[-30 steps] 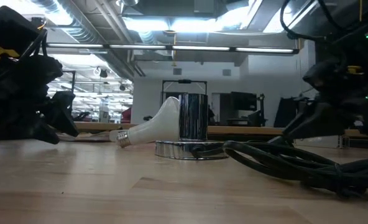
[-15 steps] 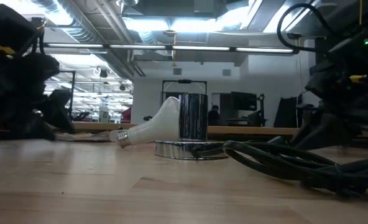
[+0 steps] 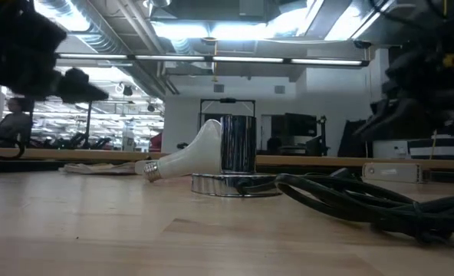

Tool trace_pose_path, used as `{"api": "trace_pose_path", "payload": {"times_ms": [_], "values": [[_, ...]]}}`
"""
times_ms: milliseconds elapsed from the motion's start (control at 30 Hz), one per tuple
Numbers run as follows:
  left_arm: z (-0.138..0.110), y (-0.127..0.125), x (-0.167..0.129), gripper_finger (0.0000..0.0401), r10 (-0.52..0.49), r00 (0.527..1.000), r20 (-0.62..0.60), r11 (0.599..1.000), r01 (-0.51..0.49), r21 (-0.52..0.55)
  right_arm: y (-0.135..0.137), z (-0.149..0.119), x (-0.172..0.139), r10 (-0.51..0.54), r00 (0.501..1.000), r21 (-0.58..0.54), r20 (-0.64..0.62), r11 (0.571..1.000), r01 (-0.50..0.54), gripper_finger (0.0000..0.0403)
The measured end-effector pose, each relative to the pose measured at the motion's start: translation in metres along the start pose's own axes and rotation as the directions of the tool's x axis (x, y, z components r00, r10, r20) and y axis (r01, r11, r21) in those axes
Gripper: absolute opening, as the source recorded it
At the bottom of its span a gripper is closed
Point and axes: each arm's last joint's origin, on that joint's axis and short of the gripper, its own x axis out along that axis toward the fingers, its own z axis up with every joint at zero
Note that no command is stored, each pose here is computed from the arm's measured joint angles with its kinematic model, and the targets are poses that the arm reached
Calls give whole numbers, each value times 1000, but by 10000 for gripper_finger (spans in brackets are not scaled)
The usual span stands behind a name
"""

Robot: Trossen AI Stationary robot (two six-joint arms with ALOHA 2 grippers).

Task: Screw lightbulb
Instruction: Return to Home Position

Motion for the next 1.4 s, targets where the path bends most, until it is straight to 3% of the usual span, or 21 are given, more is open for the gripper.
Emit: {"api": "trace_pose_path", "payload": {"times_ms": [233,433,933,1133,1400], "values": [[15,5,-14,224,18,980,197,998,-6,-61,-5,19,-21,-26,980,32,198,999,20,112],[25,9,-24,224,43,941,335,994,-7,-107,-9,32,-37,-52,930,63,364,998,31,112],[21,14,-23,224,97,950,298,992,-66,-111,-16,42,-74,-101,783,116,613,993,37,112],[21,14,-22,224,97,950,296,992,-66,-111,-16,42,-73,-100,788,115,607,993,38,112],[21,14,-22,224,97,950,296,992,-66,-111,-14,34,-68,-83,844,97,530,995,37,112]]}}
